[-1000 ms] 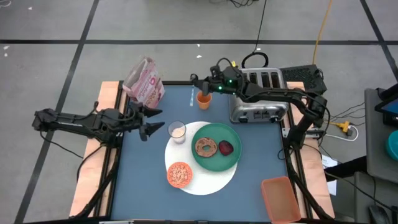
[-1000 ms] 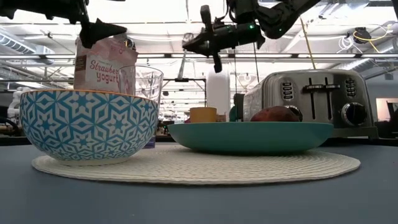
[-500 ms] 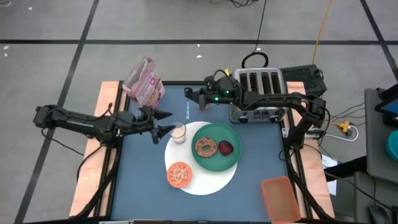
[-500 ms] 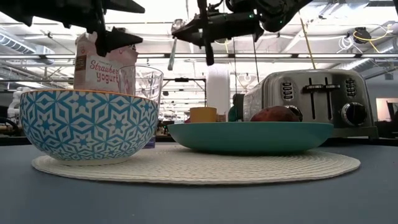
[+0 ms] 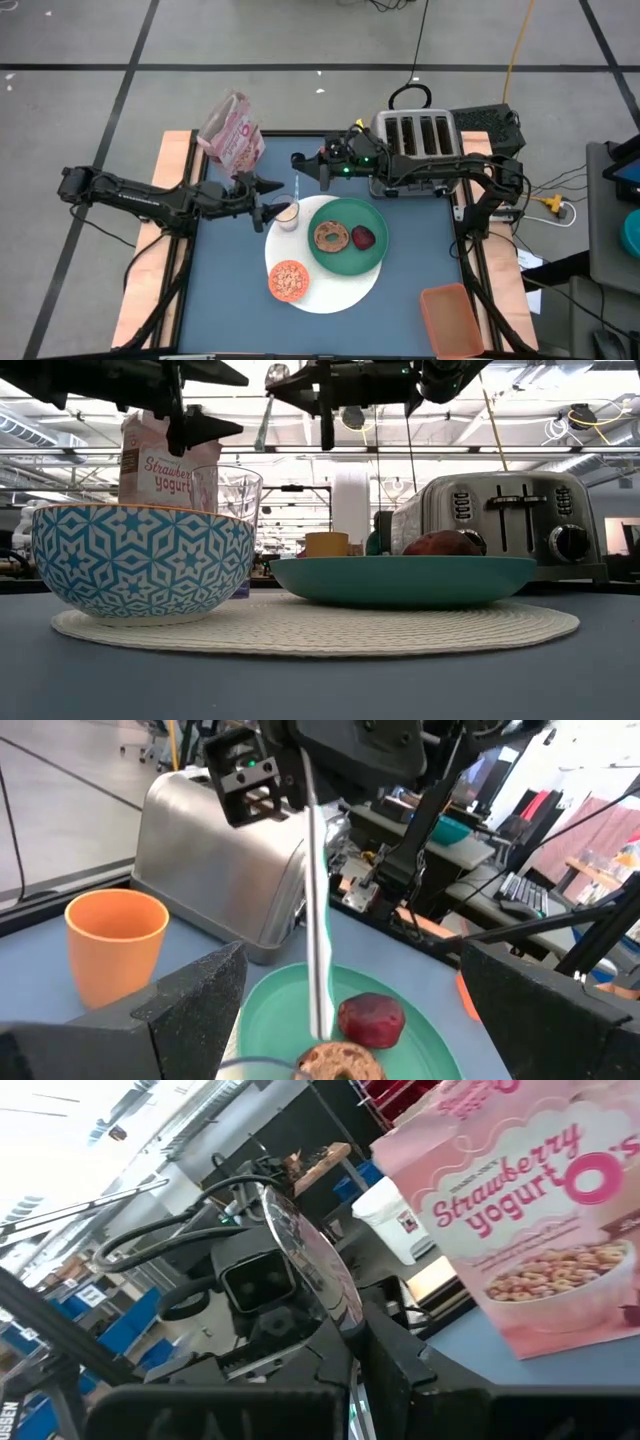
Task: Arrange a breakfast setting
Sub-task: Put the green patterned spoon beside the table mat
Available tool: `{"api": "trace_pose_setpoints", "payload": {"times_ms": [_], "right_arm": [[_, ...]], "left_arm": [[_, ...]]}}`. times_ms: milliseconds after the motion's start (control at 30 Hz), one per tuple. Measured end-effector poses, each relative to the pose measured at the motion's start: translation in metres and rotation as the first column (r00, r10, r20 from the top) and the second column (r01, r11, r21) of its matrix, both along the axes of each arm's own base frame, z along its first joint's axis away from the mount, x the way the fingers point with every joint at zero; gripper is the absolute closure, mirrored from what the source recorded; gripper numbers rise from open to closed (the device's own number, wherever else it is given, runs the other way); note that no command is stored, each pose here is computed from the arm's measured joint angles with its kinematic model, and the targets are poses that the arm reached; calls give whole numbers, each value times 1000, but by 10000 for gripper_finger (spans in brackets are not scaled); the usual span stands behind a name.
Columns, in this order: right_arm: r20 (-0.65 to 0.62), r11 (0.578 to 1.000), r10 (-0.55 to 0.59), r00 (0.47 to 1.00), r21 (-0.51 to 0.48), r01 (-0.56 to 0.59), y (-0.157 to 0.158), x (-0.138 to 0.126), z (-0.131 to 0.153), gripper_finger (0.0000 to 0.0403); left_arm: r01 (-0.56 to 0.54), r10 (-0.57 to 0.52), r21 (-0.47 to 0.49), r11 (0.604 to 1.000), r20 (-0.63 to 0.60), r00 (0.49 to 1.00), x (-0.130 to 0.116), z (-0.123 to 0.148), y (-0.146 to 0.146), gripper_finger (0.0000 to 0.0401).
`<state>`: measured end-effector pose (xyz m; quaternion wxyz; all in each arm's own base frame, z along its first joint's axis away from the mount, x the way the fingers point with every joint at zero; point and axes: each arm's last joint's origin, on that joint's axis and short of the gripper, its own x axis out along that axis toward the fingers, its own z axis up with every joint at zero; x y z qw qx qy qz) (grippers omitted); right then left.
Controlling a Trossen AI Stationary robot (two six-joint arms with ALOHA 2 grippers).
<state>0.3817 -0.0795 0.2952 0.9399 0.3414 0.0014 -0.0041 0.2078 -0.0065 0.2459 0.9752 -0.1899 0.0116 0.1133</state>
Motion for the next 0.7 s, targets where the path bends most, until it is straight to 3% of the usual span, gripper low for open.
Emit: {"api": "trace_pose_setpoints", "payload": {"times_ms": [533,700], "right_arm": [[14,999,32,999,-6,-32,13,3,1,393],[13,999,31,999,-6,-31,13,3,1,393]], "left_arm": [[0,0,-4,1000,10,1000,18,-12,-1,32],[0,0,0,1000,2,1000,21,-15,-2,58]]}}
